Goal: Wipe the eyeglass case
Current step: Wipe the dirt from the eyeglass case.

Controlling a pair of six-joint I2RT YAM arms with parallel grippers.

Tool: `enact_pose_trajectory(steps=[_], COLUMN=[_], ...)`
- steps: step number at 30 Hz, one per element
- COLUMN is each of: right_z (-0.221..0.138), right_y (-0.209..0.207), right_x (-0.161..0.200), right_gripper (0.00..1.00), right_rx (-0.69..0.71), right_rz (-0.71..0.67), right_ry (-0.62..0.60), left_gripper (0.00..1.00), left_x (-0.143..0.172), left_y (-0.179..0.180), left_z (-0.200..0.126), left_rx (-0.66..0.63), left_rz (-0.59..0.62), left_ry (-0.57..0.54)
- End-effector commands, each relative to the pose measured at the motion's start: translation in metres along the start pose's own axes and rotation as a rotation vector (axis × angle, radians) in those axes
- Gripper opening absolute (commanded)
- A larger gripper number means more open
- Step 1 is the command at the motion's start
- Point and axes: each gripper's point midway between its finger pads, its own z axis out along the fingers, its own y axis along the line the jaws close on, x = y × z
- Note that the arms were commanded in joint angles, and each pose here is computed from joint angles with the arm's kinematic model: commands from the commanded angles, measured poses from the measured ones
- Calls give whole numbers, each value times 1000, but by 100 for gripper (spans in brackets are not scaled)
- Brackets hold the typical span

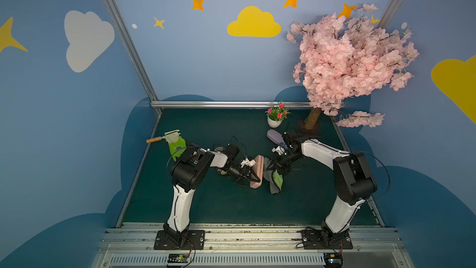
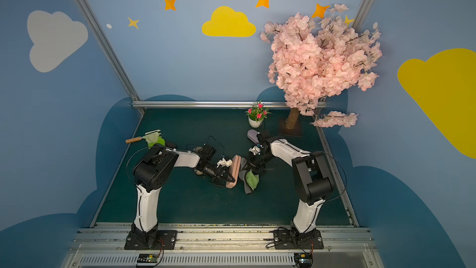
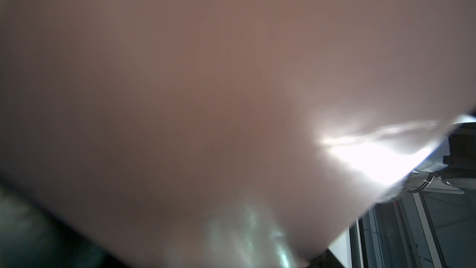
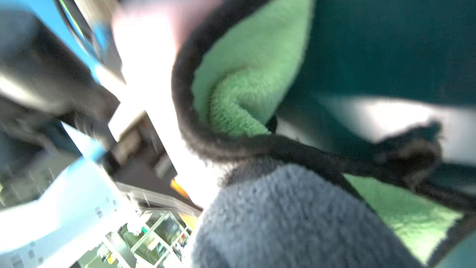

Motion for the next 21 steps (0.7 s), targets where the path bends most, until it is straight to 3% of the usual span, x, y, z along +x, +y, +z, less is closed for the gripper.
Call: enact_pose_trajectory(steps=[1,4,7,14,18,21], right_z=[9,19,37,77,67,44], right_y=[9,16,29,46,68,79], right_x=[-46,-68,-60,57,116,129], right_gripper=[0,0,0,0,0,0], right_rx=[6,-4,-54,-127,-187,-186], right_rz=[24,58,54,-45,-137,-215], right_ry=[-62,-78,-27,234,314,311], left_gripper=[3,3,3,3,3,3], left_x=[19,20,19,12,7,7], left_y=[43,41,37,37,36,37], left_z=[12,13,14,11,11,11], left_rx=[-125,-114,-96,-77,-73,-85], left_rz=[-148,-134,-118,-127,-125,-123], left_ry=[38,43,45,29,27,31])
